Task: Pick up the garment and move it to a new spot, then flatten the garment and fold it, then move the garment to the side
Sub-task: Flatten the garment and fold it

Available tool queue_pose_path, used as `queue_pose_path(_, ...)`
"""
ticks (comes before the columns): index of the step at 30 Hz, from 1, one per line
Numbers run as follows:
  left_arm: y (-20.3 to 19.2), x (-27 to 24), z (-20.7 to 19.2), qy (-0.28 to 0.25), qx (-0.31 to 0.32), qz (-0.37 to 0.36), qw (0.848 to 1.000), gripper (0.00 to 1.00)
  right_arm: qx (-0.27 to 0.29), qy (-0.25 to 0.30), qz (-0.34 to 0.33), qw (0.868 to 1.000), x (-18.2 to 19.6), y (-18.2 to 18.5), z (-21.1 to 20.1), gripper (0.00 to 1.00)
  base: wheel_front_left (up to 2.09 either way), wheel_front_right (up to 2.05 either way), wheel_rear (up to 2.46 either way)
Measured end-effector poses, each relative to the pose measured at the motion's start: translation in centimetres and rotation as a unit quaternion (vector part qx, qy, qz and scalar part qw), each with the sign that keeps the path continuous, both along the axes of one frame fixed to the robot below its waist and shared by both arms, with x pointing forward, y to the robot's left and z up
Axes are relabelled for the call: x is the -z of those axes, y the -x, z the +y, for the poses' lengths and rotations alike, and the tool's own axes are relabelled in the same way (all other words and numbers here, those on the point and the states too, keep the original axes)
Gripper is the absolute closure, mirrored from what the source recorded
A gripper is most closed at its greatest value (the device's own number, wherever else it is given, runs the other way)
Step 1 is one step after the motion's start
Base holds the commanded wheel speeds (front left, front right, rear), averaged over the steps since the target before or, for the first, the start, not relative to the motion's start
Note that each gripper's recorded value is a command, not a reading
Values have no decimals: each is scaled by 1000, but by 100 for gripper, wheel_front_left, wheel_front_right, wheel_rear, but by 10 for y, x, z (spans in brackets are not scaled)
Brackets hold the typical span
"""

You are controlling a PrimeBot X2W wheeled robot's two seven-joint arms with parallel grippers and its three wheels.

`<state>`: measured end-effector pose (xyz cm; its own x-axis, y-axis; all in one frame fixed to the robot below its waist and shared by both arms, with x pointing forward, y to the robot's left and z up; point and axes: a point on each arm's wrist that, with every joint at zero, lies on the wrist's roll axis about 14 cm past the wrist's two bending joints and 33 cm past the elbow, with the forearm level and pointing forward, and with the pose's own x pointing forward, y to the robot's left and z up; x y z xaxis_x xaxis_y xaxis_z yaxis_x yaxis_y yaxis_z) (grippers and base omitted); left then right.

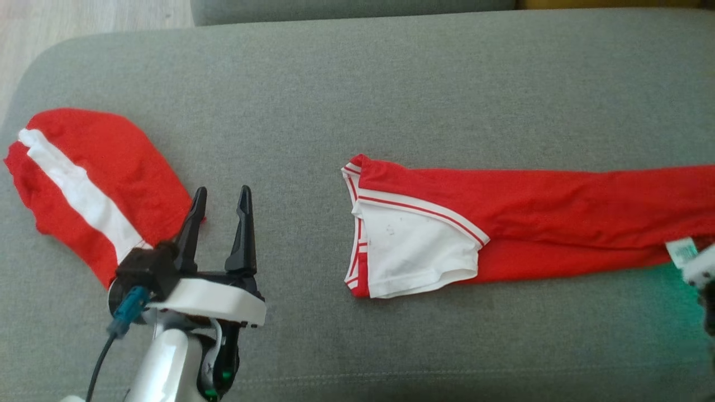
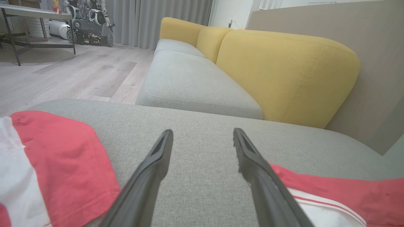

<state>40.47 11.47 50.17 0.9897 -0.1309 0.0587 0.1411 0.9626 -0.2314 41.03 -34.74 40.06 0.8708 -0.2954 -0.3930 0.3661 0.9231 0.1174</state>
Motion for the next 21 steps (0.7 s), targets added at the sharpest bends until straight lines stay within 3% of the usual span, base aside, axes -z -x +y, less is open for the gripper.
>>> queue_pose_path(5,3,-6,0,8,-2,-7,1000,0,-22,-18,-42,999,-20,-19,30,100,0,0,0)
queue_pose_path(10,12,-8,-3,13,1,-6,1000,0,-70,-57,-78,993,-41,-34,84,100,0,0,0)
queue_pose_path(17,15,-17,-5,19,2,-17,1000,0,-158,-125,-133,970,-87,-52,169,100,0,0,0)
queue_pose_path(21,18,-16,0,19,-4,-16,1000,0,-209,-162,-133,955,-94,-45,210,100,0,0,0)
